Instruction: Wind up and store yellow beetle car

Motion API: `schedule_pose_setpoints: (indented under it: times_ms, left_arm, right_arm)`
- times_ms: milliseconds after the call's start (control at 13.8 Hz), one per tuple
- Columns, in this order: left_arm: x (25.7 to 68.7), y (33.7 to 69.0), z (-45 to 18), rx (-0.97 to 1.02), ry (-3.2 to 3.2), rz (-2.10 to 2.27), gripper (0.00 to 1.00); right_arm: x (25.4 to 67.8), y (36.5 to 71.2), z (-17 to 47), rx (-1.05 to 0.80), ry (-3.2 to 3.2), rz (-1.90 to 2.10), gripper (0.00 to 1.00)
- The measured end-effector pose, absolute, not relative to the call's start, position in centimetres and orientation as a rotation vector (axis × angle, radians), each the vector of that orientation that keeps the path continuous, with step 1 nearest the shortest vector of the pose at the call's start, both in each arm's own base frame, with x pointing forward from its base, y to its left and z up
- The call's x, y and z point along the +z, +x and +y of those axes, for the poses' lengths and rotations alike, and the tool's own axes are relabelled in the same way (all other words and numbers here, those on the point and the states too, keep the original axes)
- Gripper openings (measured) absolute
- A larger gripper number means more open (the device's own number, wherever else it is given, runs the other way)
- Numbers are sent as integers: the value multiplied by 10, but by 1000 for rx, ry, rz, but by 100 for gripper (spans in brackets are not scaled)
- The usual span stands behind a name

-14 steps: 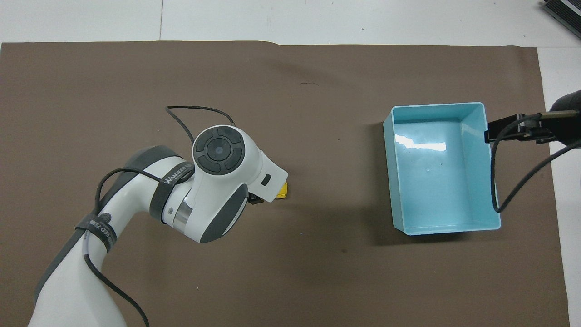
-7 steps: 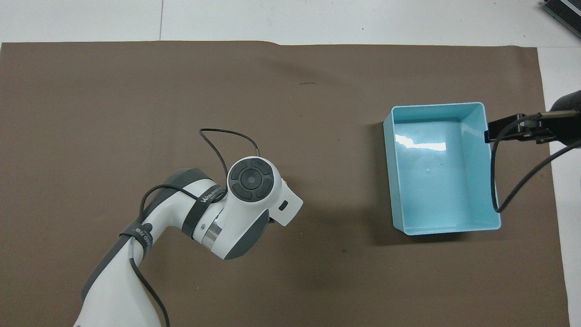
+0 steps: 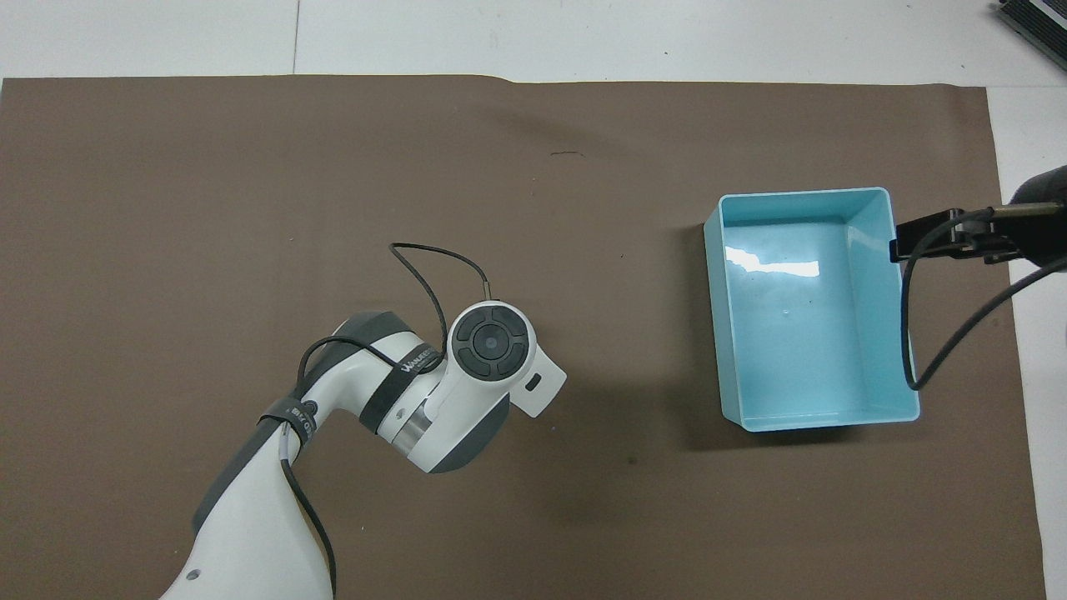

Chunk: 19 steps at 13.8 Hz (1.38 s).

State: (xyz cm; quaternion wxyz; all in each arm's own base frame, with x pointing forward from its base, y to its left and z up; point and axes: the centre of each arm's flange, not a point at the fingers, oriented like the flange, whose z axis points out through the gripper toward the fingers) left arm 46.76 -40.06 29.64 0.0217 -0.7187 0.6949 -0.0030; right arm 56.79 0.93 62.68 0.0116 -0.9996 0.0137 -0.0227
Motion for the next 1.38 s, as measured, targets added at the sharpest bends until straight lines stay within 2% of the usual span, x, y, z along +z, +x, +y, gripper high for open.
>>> schedule_pose_setpoints:
  times_ms: [72,145,217,362,434,507,1376]
  left_arm:
    - [297,467,-401,-7,-2226,2150,91]
    - [297,467,-402,-5,-2229,2143,91]
    - [297,467,-402,1,-2232,2134,85]
    - [299,468,-402,7,-2229,2123,58]
    - [301,468,-402,8,-2228,2120,48]
    - [301,468,-401,14,-2229,2117,45]
    - [302,471,-399,-17,-2236,2108,45]
  right_arm:
    - [627,568,9,-71,-3117,43,100]
    - [627,568,9,-71,-3117,43,100]
    - [627,568,9,-71,-3117,43,100]
    - [627,568,9,-71,-3117,43,100]
    - [627,568,9,-71,-3117,43,100]
    - [627,568,9,-71,-3117,43,100]
    - [627,568,9,-71,-3117,43,100]
